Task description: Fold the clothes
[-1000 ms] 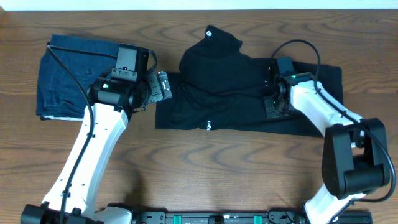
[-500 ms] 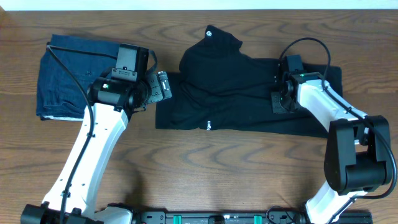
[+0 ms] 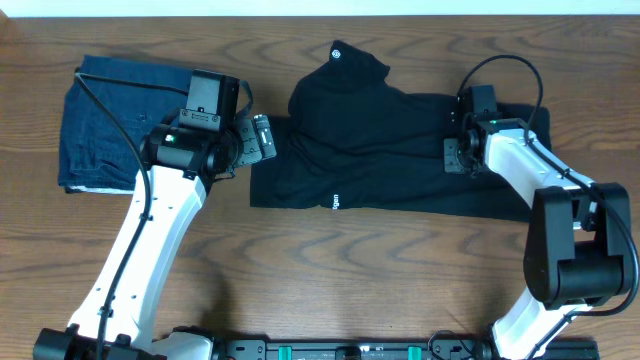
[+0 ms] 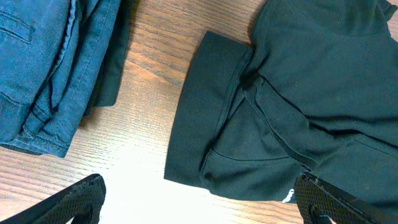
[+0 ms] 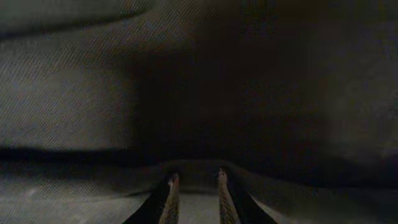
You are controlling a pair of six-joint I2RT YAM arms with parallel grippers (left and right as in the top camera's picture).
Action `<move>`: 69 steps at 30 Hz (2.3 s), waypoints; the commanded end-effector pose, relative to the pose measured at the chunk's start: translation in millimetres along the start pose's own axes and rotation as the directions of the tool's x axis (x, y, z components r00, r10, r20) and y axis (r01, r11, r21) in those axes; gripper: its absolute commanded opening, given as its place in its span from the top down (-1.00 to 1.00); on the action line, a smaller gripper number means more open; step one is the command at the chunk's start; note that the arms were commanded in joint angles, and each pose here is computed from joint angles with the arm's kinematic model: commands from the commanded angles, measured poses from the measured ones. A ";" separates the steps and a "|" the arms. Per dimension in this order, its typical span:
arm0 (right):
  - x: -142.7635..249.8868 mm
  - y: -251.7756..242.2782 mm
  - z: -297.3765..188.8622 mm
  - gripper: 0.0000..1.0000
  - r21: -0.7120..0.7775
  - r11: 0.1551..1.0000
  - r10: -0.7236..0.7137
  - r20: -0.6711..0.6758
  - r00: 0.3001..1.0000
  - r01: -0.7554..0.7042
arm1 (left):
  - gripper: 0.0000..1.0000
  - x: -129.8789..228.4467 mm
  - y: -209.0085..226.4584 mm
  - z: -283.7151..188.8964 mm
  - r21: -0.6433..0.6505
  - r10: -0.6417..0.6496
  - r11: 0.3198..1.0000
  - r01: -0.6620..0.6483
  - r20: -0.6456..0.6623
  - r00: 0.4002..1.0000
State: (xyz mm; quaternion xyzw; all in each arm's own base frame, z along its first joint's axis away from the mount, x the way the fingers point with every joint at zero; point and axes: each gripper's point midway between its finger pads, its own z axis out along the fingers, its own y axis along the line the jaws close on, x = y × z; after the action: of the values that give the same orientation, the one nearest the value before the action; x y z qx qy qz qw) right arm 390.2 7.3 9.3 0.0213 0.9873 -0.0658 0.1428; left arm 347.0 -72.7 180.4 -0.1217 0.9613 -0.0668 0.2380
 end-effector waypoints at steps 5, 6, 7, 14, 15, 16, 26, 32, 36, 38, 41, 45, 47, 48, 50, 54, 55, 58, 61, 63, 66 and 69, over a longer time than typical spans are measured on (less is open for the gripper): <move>-10.3 -15.1 6.5 0.49 0.023 0.998 0.049 0.040 0.998 -0.050 | -0.96 -1.8 2.6 -1.6 -0.010 -0.005 1.000 0.005 0.009 1.000; -11.7 -16.1 6.6 0.48 0.023 0.998 0.052 0.045 0.998 -0.053 | -0.96 -1.8 2.6 -1.6 -0.010 -0.005 1.000 0.005 0.009 1.000; -13.3 -17.2 6.7 0.48 0.023 0.998 0.056 0.052 0.997 -0.057 | -0.96 -1.8 2.6 -1.6 -0.010 -0.005 1.000 0.005 0.009 1.000; -31.6 -26.1 -20.8 0.49 -0.023 0.991 0.137 0.099 0.986 -0.135 | -0.96 -1.8 2.6 -1.6 -0.010 -0.005 1.000 0.005 0.009 1.000; -33.0 -28.1 -28.3 0.46 -0.031 0.989 0.145 0.105 0.984 -0.143 | -0.96 -1.9 2.8 -1.6 -0.011 -0.005 1.000 0.005 0.009 1.000; -33.4 -32.6 -36.4 0.42 -0.030 0.988 0.154 0.110 0.982 -0.152 | -0.96 -1.8 2.6 -1.6 -0.010 -0.005 1.000 0.005 0.009 1.000; 21.7 -99.0 -68.8 0.54 0.071 0.909 0.414 -0.027 0.910 -0.411 | -0.96 -1.8 2.6 -1.6 -0.010 -0.005 1.000 0.005 0.009 1.000; 60.3 -132.8 -42.6 0.97 0.144 0.836 0.546 -0.121 0.829 -0.530 | -0.96 -1.8 2.6 -1.6 -0.010 -0.005 1.000 0.005 0.009 1.000; 78.1 -148.5 -22.3 0.97 0.170 0.801 0.596 -0.140 0.791 -0.574 | -0.96 -1.8 2.6 -1.6 -0.010 -0.005 1.000 0.005 0.009 1.000; 84.0 -149.4 -11.3 0.97 0.163 0.792 0.609 -0.146 0.779 -0.589 | -0.96 -1.8 2.6 -1.6 -0.010 -0.005 1.000 0.005 0.009 1.000; 97.2 -147.4 2.7 0.97 0.167 0.786 0.617 -0.173 0.768 -0.595 | -0.96 -1.8 2.6 -1.6 -0.010 -0.005 1.000 0.005 0.009 1.000; 114.5 -162.4 12.1 0.98 0.253 0.771 0.631 -0.178 0.755 -0.584 | -0.96 -1.8 2.6 -1.6 -0.010 -0.005 1.000 0.005 0.009 1.000; 118.2 -169.0 12.3 0.98 0.269 0.758 0.645 -0.175 0.744 -0.593 | -0.96 -1.8 2.6 -1.6 -0.010 -0.005 1.000 0.005 0.009 1.000; 119.0 -170.9 12.2 0.98 0.271 0.749 0.656 -0.172 0.735 -0.605 | -0.96 -1.8 2.6 -1.6 -0.010 -0.005 1.000 0.005 0.009 1.000; 121.5 -175.6 11.9 0.98 0.281 0.717 0.690 -0.162 0.705 -0.638 | -0.96 -1.8 2.6 -1.6 -0.010 -0.005 1.000 0.005 0.009 1.000; 108.0 -177.0 8.6 0.93 0.238 0.706 0.705 -0.143 0.695 -0.667 | -0.96 -1.8 2.6 -1.6 -0.010 -0.005 1.000 0.005 0.009 1.000; 99.2 -174.1 5.7 0.86 0.202 0.707 0.706 -0.144 0.694 -0.678 | -0.96 -1.8 2.6 -1.6 -0.010 -0.005 1.000 0.005 0.009 1.000; 65.6 -165.1 -6.0 0.65 0.069 0.704 0.708 -0.141 0.692 -0.706 | -0.96 -1.8 2.6 -1.6 -0.010 -0.005 1.000 0.005 0.009 1.000; 31.6 -157.6 -28.3 0.53 -0.041 0.730 0.672 -0.140 0.728 -0.682 | -0.96 -3.1 2.0 -1.6 -0.008 -0.005 1.000 0.005 0.014 1.000; 14.6 -149.1 -43.5 0.47 -0.101 0.769 0.617 -0.141 0.774 -0.631 | -0.96 -6.7 0.2 -1.7 0.000 -0.006 1.000 0.006 0.029 1.000; -0.5 -129.2 -62.5 0.45 -0.183 0.815 0.528 -0.157 0.834 -0.550 | -0.96 -8.8 -0.8 -1.7 0.004 -0.006 1.000 0.006 0.037 0.999; -8.3 -103.9 -73.2 0.45 -0.266 0.829 0.460 -0.176 0.870 -0.492 | -0.96 -7.7 -0.4 -1.5 0.002 -0.006 1.000 0.005 0.033 0.999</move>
State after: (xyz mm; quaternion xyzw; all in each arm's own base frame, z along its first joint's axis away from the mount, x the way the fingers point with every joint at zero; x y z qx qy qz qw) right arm 358.5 -119.3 81.3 0.3130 0.9428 0.0671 0.0932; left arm 352.7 -74.0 183.6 -0.1215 0.9579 -0.0713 0.2503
